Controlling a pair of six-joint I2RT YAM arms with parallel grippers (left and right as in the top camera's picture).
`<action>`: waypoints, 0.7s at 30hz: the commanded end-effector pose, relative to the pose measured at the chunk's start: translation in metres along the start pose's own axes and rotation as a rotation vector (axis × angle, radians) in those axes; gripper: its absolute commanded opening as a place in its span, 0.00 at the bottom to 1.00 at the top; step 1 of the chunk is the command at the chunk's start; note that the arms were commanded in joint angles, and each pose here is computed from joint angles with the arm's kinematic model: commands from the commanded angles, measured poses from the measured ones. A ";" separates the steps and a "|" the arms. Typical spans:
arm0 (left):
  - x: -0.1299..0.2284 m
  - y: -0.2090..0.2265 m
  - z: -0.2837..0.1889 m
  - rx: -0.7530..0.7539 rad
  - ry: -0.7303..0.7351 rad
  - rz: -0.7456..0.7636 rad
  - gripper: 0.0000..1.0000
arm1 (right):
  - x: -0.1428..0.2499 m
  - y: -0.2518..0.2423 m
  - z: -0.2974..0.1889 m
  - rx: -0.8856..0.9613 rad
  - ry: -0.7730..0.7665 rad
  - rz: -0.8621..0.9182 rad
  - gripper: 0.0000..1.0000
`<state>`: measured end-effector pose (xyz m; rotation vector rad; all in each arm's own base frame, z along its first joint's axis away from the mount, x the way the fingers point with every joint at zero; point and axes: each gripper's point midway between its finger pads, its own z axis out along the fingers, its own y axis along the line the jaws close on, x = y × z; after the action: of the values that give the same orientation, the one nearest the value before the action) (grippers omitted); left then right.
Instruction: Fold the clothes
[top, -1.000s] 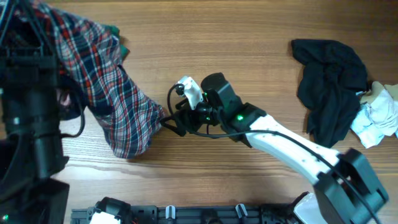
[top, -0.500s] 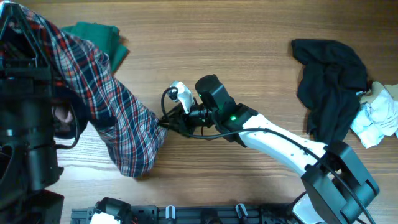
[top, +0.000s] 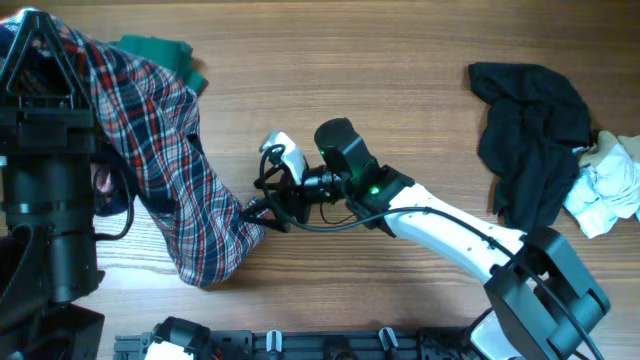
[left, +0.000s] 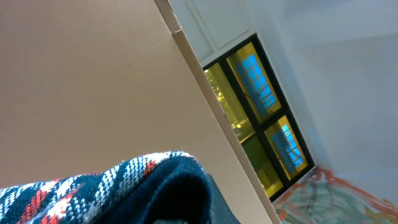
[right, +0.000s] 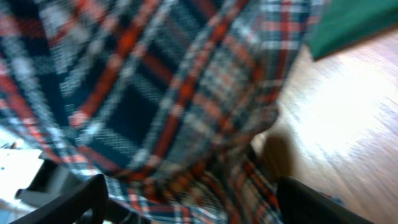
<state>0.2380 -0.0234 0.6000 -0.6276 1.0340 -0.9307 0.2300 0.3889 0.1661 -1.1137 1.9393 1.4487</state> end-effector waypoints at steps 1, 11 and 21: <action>-0.019 -0.015 -0.006 0.033 -0.056 0.010 0.04 | 0.003 0.032 0.006 -0.149 0.018 -0.073 0.90; -0.024 -0.012 -0.008 0.017 -0.081 0.022 0.04 | 0.013 -0.010 0.007 0.084 0.037 0.028 0.04; -0.002 0.034 -0.012 -0.177 0.012 0.173 0.04 | -0.030 -0.088 -0.108 0.361 -0.005 0.068 0.04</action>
<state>0.2507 -0.0186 0.5630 -0.6817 1.1785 -0.7977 0.3109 0.3015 0.1411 -0.8321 2.2364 1.1988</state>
